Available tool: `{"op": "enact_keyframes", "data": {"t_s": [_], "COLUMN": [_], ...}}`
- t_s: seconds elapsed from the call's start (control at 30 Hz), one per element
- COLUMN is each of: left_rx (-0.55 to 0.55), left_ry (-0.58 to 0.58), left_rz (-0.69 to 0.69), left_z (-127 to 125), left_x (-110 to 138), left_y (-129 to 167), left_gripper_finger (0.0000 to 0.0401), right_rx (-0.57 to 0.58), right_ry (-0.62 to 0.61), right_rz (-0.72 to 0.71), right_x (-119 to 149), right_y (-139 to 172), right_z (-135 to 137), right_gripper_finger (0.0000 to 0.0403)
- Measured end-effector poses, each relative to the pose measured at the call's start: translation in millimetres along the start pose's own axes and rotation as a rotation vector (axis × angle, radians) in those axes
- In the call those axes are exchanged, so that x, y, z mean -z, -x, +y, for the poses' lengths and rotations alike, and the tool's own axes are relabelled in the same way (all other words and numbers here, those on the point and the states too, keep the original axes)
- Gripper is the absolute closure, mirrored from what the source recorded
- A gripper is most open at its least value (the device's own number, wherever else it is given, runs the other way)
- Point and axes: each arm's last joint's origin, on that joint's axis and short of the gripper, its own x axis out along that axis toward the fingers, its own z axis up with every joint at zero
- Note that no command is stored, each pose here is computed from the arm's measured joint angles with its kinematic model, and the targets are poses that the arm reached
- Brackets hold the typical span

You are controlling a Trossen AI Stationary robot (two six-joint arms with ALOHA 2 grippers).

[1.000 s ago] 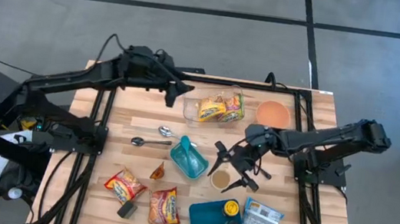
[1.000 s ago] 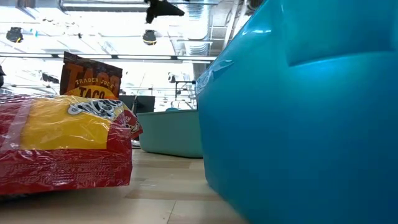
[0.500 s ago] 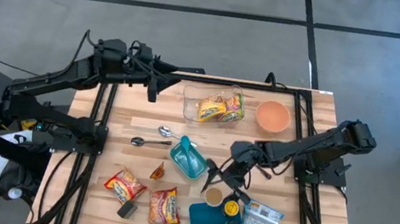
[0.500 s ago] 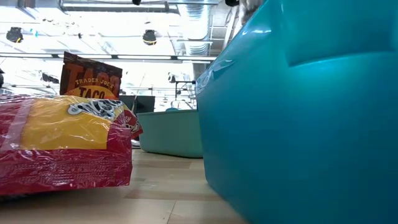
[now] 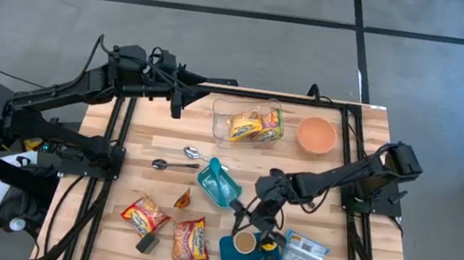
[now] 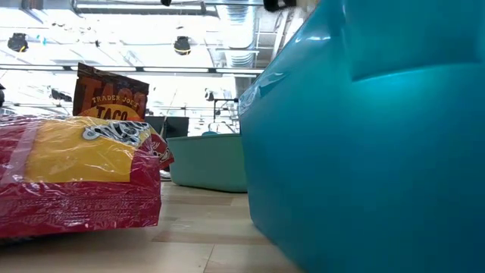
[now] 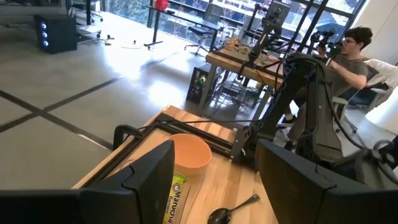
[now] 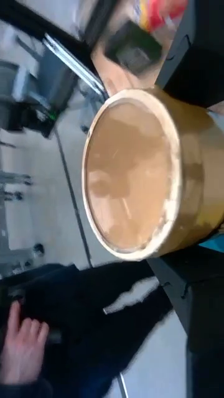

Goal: Pick & Place Food Item
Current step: Put the golden seasoning bottle into the blue bin

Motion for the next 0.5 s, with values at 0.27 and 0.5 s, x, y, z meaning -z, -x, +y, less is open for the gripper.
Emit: {"op": "enact_keyframes", "data": {"t_s": [0.27, 0.5], "left_rx": [0.000, 0.000], "left_ry": [0.000, 0.001], "left_rz": [-0.001, -0.001], "left_z": [0, 0], "left_x": [0, 0], "left_y": [0, 0], "left_gripper_finger": [0.0180, 0.0180], "right_rx": [-0.065, -0.079], "right_ry": [0.004, 0.021], "right_rz": [0.032, 0.031], "right_x": [16, 18], "right_y": [-16, -19], "right_z": [5, 6], "right_gripper_finger": [0.0112, 0.0112]}}
